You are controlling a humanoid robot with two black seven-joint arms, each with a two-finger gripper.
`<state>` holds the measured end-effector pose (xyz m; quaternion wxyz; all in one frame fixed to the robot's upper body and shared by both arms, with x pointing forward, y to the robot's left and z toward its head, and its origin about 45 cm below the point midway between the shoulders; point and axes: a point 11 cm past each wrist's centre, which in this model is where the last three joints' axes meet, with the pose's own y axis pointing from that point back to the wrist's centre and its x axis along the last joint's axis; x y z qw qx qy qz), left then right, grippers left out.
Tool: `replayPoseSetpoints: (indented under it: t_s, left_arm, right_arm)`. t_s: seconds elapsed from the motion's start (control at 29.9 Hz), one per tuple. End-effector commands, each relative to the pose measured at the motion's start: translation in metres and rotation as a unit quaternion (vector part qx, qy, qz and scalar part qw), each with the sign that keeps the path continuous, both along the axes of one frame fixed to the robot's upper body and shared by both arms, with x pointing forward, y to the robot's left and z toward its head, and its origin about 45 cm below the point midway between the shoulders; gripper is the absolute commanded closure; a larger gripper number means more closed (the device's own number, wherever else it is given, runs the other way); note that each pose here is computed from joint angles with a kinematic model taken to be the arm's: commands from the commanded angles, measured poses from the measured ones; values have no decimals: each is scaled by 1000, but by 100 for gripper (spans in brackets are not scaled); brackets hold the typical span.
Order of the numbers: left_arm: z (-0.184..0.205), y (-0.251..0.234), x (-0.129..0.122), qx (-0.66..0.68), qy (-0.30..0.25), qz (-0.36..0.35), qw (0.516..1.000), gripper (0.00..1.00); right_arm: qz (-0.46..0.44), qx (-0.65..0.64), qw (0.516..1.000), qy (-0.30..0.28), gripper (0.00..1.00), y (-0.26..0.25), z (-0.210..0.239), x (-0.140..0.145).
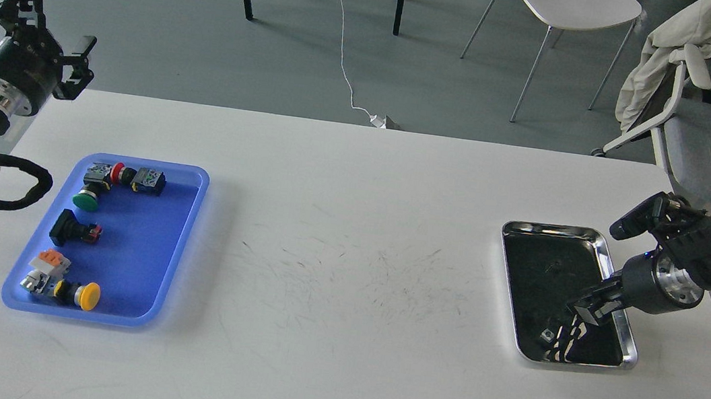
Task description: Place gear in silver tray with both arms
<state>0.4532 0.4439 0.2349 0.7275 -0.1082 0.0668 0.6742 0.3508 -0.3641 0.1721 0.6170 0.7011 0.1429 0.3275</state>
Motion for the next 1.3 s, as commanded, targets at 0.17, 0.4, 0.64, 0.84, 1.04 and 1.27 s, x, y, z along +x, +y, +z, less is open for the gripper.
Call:
replayPoseSetpoints:
  t_s: [0.17, 0.4, 0.64, 0.84, 1.04, 1.27]
  left_arm:
    - [-7, 2, -4, -1, 7, 3, 1000, 1]
    - [-12, 3, -7, -2, 12, 3, 1000, 1]
    - [-18, 6, -12, 1, 19, 6, 1000, 1]
    - [-22, 19, -20, 4, 26, 18, 1000, 1]
    - [-21, 28, -24, 4, 25, 28, 999, 1]
    - [-26, 32, -28, -14, 25, 40, 999, 1]
  right_arm:
    - [-31, 56, 997, -46, 31, 13, 24, 23]
    - [-140, 190, 966, -104, 24, 18, 60, 56]
    - [-254, 315, 895, -191, 15, -8, 106, 89]
    - [-360, 413, 794, -264, 13, -44, 129, 103]
    - [-451, 498, 696, -253, 8, -67, 134, 101]
    - [-545, 585, 559, -220, 6, -86, 124, 94]
